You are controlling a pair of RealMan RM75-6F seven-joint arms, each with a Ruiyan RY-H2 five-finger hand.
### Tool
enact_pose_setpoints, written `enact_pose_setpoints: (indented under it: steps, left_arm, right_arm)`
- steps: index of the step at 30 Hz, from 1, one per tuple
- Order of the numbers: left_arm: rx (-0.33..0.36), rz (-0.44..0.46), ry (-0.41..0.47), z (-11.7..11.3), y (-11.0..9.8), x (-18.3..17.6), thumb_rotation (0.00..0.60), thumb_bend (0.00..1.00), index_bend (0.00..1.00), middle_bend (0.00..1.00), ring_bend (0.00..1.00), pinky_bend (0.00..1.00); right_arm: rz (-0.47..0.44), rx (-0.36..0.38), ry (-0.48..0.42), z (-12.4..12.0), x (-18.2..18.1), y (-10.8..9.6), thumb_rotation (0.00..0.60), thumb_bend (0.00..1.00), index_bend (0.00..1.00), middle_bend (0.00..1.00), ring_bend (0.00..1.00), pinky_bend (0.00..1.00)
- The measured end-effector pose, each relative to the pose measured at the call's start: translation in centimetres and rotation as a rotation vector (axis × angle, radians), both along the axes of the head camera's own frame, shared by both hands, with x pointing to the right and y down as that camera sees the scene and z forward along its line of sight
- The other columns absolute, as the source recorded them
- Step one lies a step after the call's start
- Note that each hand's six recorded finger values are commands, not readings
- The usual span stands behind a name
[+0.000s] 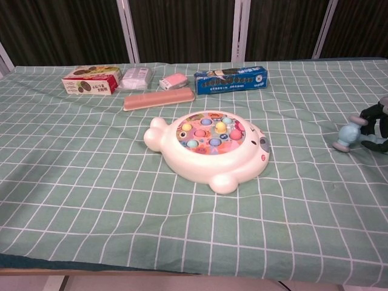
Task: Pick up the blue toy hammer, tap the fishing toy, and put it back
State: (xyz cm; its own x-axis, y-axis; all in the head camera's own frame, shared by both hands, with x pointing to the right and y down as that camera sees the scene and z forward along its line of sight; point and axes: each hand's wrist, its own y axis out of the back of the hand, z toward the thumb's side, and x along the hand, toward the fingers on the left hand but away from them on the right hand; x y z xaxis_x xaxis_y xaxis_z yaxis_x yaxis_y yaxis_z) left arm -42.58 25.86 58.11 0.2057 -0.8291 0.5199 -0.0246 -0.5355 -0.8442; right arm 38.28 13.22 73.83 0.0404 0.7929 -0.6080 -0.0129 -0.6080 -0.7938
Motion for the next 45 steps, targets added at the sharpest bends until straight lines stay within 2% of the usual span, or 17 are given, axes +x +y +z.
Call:
enact_pose_setpoints:
  steps: [9, 14, 17, 24, 30, 33, 45]
  left_arm:
    - [0.002, 0.0, 0.002, -0.1, 0.0, 0.0, 0.6, 0.42, 0.0, 0.0, 0.0, 0.05]
    - [0.002, 0.005, 0.008, -0.1, 0.0, 0.2, 0.6, 0.42, 0.0, 0.0, 0.0, 0.05]
    - [0.003, 0.008, 0.01, -0.2, 0.0, 0.2, 0.6, 0.42, 0.0, 0.0, 0.0, 0.05]
    - [0.011, 0.004, 0.025, -0.6, 0.0, 0.0, 0.6, 0.42, 0.0, 0.0, 0.0, 0.05]
    - [0.013, 0.001, 0.032, -0.8, 0.0, -0.2, 0.6, 0.42, 0.0, 0.0, 0.0, 0.05]
    - [0.01, 0.001, 0.039, -0.8, 0.0, -0.3, 0.6, 0.42, 0.0, 0.0, 0.0, 0.05]
    - [0.004, -0.001, 0.037, -0.7, -0.1, -0.4, 0.6, 0.42, 0.0, 0.0, 0.0, 0.05]
  right_arm:
    - [-0.001, 0.045, -0.049, -2.2, -0.7, -1.1, 0.6, 0.58, 0.96, 0.69, 0.71, 0.72]
    - [-0.023, 0.064, -0.086, -3.9, -2.2, -2.0, 0.6, 0.58, 0.96, 0.69, 0.71, 0.72]
    - [-0.055, 0.077, -0.115, -5.3, -4.2, -2.5, 0.6, 0.58, 0.96, 0.69, 0.71, 0.72]
    - [-0.181, 0.1, -0.17, -9.7, -12.0, -3.4, 0.6, 0.58, 0.96, 0.69, 0.71, 0.72]
    - [-0.285, 0.126, -0.102, -12.3, -16.6, -4.3, 0.6, 0.58, 0.96, 0.69, 0.71, 0.72]
    - [-0.318, 0.135, -0.064, -12.7, -18.5, -4.7, 0.6, 0.58, 0.96, 0.69, 0.71, 0.72]
    - [-0.341, 0.072, 0.117, -9.9, -25.1, -5.9, 0.6, 0.58, 0.96, 0.69, 0.71, 0.72]
